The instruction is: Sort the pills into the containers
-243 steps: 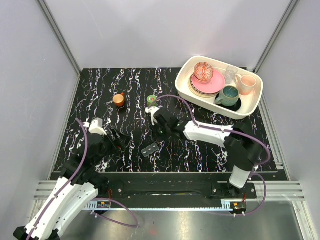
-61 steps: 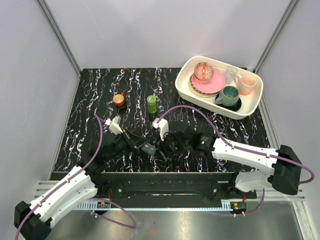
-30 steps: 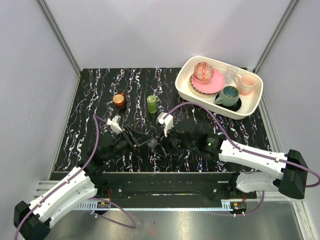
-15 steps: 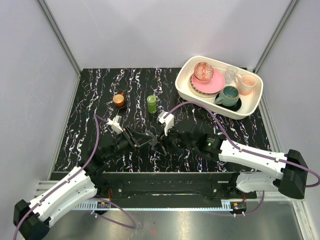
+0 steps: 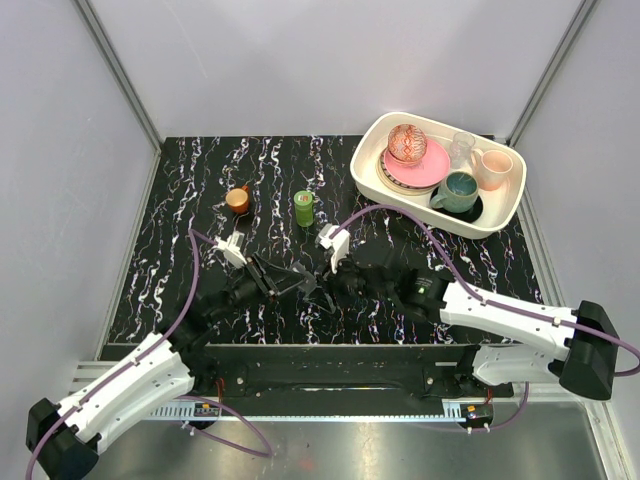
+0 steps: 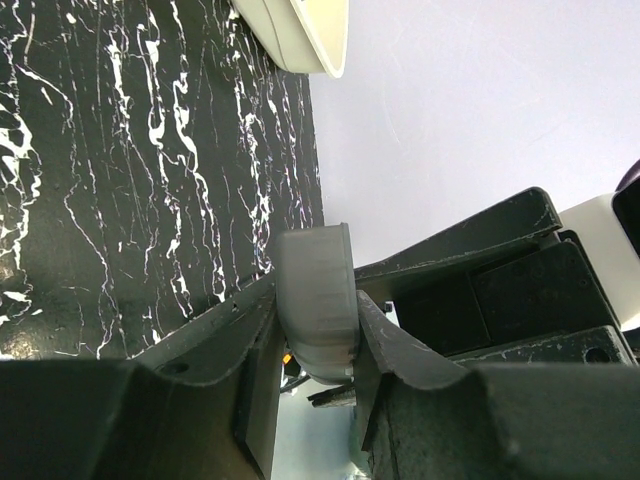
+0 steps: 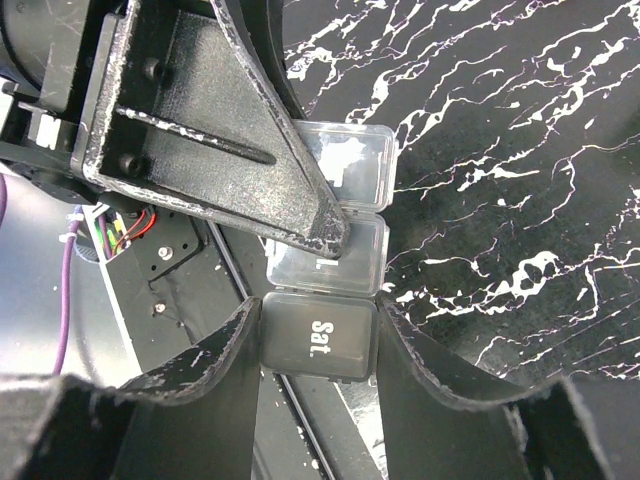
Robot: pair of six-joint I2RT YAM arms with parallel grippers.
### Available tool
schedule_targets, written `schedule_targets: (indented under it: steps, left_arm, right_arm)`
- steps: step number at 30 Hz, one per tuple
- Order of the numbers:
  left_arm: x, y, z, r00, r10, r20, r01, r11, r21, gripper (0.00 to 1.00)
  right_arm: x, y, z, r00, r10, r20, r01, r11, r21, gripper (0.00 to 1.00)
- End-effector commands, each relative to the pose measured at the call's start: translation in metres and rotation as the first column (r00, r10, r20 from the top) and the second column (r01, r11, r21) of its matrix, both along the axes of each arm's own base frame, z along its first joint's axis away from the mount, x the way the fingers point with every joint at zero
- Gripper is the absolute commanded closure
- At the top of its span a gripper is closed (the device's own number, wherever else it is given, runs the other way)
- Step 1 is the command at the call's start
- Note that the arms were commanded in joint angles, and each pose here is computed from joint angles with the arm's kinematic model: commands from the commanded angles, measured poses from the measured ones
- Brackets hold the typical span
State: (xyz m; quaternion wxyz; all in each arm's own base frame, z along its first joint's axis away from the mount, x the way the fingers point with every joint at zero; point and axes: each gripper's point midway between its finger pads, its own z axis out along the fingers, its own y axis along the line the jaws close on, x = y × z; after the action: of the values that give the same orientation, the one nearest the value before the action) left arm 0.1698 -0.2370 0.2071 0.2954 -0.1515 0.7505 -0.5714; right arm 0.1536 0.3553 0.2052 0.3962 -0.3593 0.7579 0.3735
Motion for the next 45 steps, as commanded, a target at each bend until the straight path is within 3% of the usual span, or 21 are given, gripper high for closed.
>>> schedule_targets:
  steps: [1,18,26,33,45]
  left_arm:
    - [-0.005,-0.003,0.025,0.997,-0.025,0.076,0.030,0.998,-0.061,1.00]
    - [-0.012,-0.004,0.042,0.986,-0.057,0.154,0.069,0.995,-0.076,1.00]
    - [-0.013,-0.004,0.045,0.985,-0.059,0.164,0.073,0.994,-0.080,1.00]
    - [-0.014,-0.004,0.044,0.984,-0.064,0.166,0.078,0.994,-0.078,1.00]
    - [-0.016,-0.003,0.053,0.980,-0.064,0.186,0.083,0.992,-0.093,1.00]
  right_arm:
    - [-0.013,0.005,0.037,0.999,0.053,0.010,-0.054,0.990,0.134,0.72]
    - [-0.018,0.004,0.071,0.986,0.055,-0.159,-0.004,0.953,0.304,0.68]
    - [-0.008,-0.006,0.077,0.963,0.069,-0.259,0.036,0.925,0.378,0.50]
    - [-0.003,-0.007,0.076,0.955,0.057,-0.291,0.064,0.919,0.390,0.41]
    - [0.023,-0.035,0.064,0.959,-0.096,-0.266,0.181,0.930,0.318,0.39]
